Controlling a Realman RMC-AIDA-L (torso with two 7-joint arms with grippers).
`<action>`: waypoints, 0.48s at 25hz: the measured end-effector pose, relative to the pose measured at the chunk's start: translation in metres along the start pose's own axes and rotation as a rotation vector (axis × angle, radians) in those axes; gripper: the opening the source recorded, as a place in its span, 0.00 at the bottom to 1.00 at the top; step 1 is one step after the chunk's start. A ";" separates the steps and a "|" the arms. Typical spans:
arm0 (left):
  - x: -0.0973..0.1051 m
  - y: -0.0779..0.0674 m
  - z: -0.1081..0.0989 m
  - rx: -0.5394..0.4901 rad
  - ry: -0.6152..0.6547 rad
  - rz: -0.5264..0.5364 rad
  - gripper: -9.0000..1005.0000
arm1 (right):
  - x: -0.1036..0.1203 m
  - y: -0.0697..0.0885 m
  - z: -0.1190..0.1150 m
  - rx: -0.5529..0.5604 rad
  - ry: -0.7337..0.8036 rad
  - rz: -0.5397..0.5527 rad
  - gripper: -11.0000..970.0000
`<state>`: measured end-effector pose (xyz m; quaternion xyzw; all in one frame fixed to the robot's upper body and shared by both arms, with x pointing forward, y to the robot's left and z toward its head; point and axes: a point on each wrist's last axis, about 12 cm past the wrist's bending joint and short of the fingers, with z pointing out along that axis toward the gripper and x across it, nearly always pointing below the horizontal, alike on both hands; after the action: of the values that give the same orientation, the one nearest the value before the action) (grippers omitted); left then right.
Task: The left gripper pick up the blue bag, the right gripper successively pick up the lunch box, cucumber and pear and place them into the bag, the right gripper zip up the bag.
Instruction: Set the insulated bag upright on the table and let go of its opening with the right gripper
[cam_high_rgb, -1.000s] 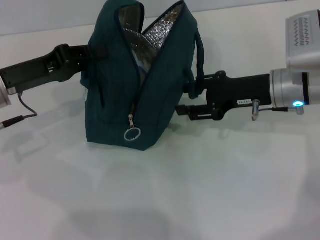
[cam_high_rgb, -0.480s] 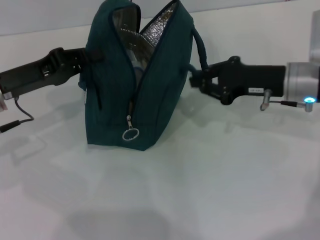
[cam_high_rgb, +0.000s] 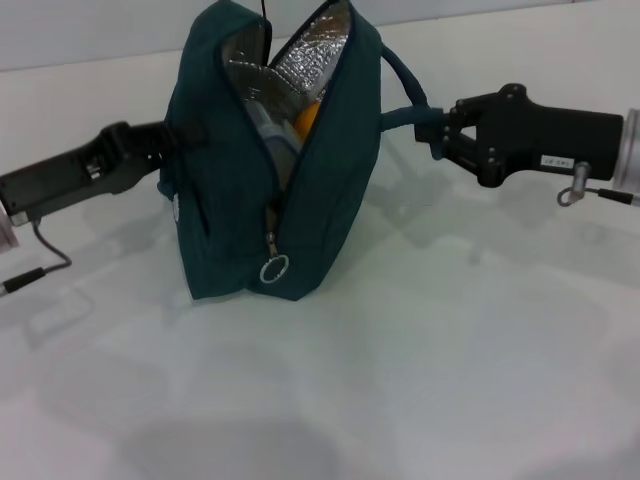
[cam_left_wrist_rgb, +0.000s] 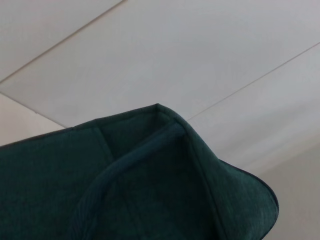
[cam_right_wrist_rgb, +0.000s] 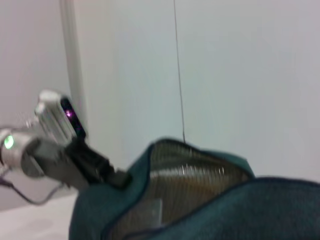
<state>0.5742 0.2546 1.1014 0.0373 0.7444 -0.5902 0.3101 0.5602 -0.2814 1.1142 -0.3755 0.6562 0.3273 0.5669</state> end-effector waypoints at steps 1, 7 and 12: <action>0.002 0.001 -0.001 -0.002 0.000 0.000 0.09 | -0.002 0.000 -0.002 -0.007 -0.012 -0.001 0.08; 0.020 0.006 -0.009 0.010 -0.034 0.002 0.09 | -0.021 0.004 -0.019 -0.079 -0.129 -0.026 0.08; 0.036 0.009 -0.015 0.034 -0.067 -0.002 0.09 | -0.030 0.001 -0.036 -0.074 -0.178 -0.045 0.08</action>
<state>0.5431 0.2595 1.0770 0.0220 0.7233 -0.6040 0.3339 0.5433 -0.3078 1.1490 -0.3804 0.5821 0.3705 0.6158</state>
